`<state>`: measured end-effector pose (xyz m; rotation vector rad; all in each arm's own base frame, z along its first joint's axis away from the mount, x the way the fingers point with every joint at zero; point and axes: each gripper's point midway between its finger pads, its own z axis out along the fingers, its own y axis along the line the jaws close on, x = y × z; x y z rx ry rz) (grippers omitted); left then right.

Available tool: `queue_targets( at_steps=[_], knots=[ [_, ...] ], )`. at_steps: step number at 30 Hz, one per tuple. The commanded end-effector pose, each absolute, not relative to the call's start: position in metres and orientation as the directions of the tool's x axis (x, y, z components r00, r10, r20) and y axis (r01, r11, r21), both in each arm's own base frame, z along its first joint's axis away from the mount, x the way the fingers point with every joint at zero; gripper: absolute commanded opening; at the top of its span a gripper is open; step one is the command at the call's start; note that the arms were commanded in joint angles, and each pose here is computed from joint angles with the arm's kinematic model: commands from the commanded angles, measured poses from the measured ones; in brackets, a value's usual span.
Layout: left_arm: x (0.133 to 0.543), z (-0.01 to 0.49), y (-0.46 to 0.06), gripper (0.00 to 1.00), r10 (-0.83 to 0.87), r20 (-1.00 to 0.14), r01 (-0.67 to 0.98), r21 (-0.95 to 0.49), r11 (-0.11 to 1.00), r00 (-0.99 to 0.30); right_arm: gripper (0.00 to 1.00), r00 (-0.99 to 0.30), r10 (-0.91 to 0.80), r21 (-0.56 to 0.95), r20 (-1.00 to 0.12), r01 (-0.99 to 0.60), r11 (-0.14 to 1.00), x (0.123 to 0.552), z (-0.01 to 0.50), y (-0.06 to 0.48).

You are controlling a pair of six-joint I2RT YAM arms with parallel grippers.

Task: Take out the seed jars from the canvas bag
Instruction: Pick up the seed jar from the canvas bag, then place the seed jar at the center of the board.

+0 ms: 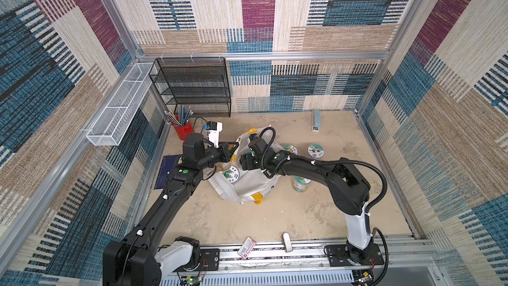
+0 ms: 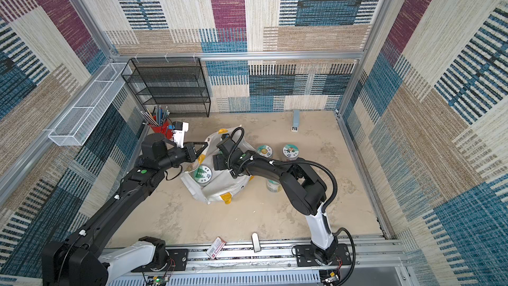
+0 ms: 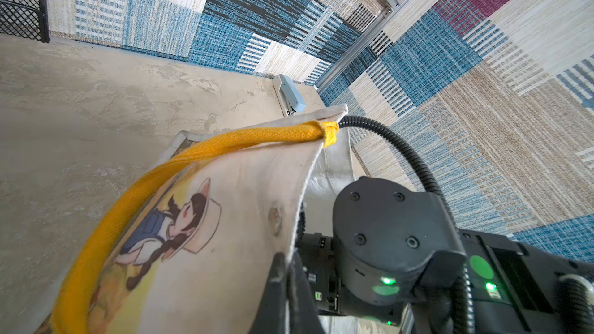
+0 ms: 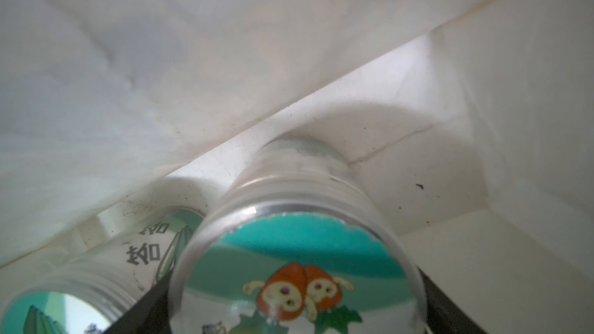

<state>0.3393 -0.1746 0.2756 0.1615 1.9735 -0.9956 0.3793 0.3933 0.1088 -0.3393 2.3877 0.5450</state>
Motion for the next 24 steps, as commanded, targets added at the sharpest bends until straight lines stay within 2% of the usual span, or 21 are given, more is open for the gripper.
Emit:
queue_targets(
  at_steps=[1,16,24],
  knots=[
    [0.341,0.286,-0.176,0.0,-0.265,-0.784,0.494,-0.574,0.653,-0.561,0.8,-0.719,-0.081,0.298,-0.691,-0.385,0.873,0.381,0.133,0.394],
    [0.347,0.28,-0.173,0.0,-0.275,-0.775,0.46,-0.577,0.675,-0.568,0.79,-0.686,-0.135,0.395,-0.715,-0.555,0.732,0.315,0.215,0.383],
    [0.348,0.281,-0.172,0.0,-0.281,-0.774,0.455,-0.579,0.676,-0.568,0.79,-0.656,-0.099,0.391,-0.748,-0.557,0.732,0.309,0.251,0.372]
  ],
)
